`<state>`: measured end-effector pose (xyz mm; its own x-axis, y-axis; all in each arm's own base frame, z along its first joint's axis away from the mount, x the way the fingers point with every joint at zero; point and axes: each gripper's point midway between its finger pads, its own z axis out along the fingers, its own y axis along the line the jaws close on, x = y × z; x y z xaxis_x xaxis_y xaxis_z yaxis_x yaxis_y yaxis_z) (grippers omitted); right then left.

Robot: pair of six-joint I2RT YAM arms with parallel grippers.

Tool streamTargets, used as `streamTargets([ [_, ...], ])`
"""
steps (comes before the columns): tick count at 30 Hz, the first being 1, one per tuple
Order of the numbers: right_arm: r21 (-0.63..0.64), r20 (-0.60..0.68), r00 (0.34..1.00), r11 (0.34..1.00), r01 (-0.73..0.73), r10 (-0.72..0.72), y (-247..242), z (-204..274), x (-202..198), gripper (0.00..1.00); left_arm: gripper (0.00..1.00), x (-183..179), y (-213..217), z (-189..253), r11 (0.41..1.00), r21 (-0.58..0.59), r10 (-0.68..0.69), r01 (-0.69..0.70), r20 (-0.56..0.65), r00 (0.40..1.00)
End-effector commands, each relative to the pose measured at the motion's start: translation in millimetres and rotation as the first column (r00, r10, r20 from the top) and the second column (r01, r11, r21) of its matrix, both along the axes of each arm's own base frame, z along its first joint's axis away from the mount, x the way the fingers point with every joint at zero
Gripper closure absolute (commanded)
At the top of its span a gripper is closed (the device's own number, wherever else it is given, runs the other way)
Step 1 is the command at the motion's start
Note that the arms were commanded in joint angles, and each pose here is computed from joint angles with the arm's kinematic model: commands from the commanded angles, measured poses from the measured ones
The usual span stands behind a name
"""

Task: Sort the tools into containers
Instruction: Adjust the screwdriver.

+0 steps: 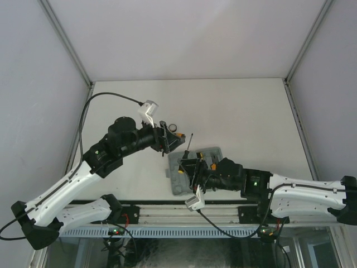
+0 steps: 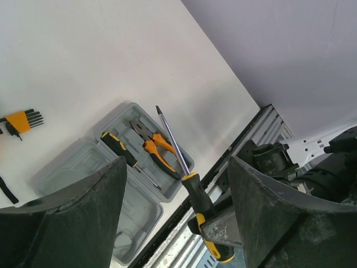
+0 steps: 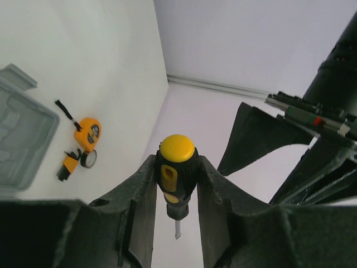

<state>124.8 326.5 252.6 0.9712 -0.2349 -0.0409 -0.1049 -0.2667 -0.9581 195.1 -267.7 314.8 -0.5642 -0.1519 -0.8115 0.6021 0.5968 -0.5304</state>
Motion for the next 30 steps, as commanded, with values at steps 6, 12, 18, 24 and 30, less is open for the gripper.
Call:
streamTargets([
  [6,-0.003,0.302,0.952,0.999,0.054,-0.051,13.0,34.8,5.8,1.00,0.27,0.9,-16.7,21.0,0.996,-0.061,-0.057,0.057,0.003,0.998],
  [12,-0.019,0.341,0.939,0.998,0.061,-0.050,14.6,35.0,4.6,1.00,0.32,4.1,-23.0,7.0,0.997,-0.036,-0.068,0.067,-0.035,0.997],
  [18,-0.015,0.355,0.934,0.999,0.045,-0.037,18.6,36.8,-0.9,1.00,0.42,6.8,-32.2,6.1,0.995,-0.045,-0.091,0.089,-0.044,0.995],
  [24,-0.021,0.352,0.935,0.999,0.044,-0.034,19.4,34.5,-2.7,1.00,0.64,5.7,-42.0,10.0,0.989,-0.078,-0.130,0.126,-0.050,0.990],
  [30,-0.016,0.347,0.937,0.999,0.048,-0.039,18.5,34.9,-2.5,1.00,0.94,3.6,-45.7,8.4,0.986,-0.086,-0.150,0.145,-0.060,0.987],
])
